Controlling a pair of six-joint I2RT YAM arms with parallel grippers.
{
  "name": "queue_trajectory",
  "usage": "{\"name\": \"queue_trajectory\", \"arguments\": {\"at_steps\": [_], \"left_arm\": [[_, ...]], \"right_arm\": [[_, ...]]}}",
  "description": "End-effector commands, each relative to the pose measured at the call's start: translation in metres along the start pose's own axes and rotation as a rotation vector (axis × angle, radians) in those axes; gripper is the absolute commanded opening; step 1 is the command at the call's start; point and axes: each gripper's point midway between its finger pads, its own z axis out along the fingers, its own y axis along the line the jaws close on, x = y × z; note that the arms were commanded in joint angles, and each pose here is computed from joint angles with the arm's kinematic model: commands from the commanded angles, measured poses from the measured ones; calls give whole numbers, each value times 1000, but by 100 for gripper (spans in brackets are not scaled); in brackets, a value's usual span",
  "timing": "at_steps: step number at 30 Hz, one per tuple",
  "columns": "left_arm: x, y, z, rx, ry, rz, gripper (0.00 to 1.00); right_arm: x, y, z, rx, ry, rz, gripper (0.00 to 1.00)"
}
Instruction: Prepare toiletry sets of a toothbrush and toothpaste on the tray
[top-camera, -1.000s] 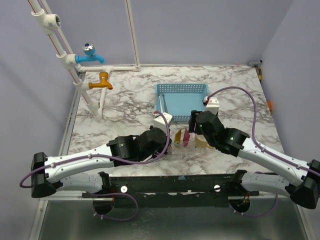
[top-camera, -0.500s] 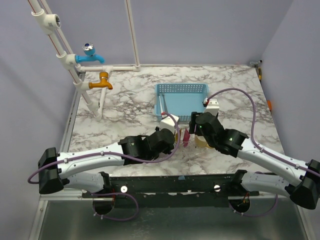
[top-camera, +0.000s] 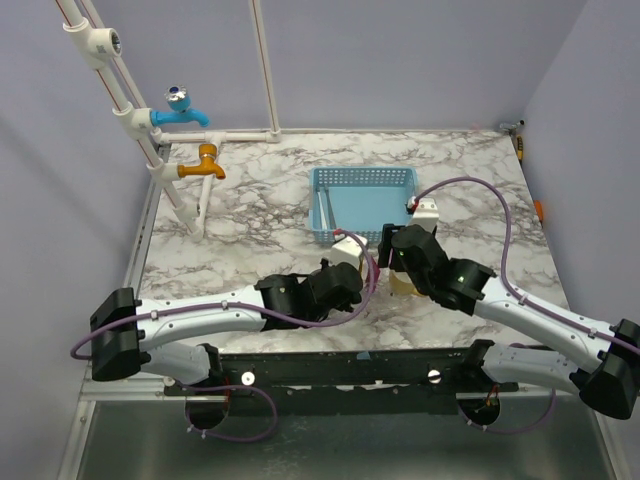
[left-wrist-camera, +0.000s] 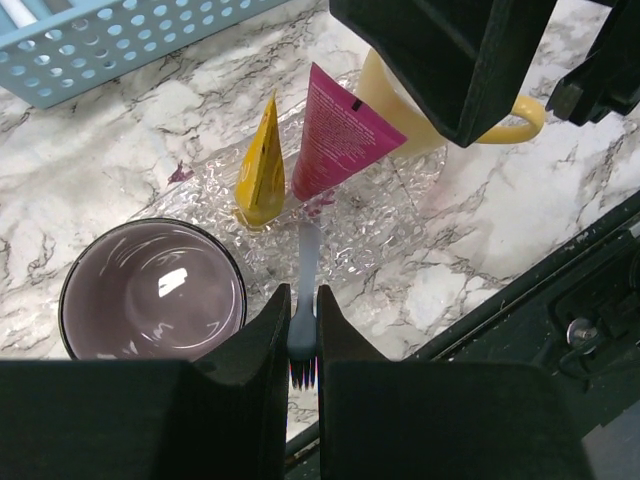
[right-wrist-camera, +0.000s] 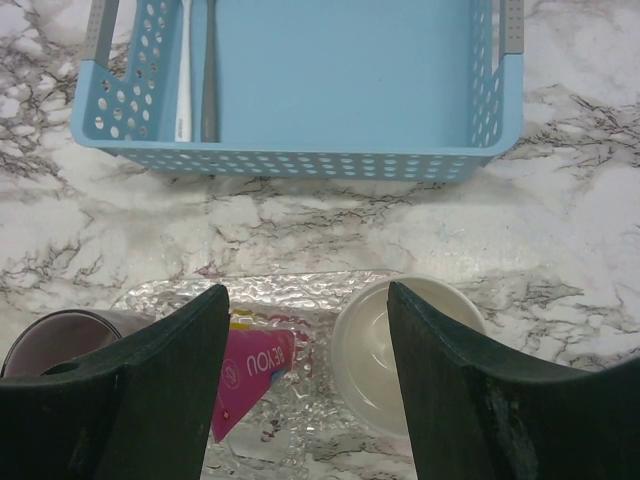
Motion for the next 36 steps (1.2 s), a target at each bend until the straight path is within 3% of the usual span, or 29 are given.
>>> {"name": "queue_trajectory", "arguments": {"at_steps": [1,30,36], "left_arm": [[-10,-6,1,-15,-33,-6,0],[-2,-5,6,-92,-28,57,0],[-4,-6,5,-91,-26,56,17]], "right_arm": [[1,0,2,-8,-2,22,68],[12,3,9,-9,21,18,68],[12,2,10,-10,23,19,68]]}}
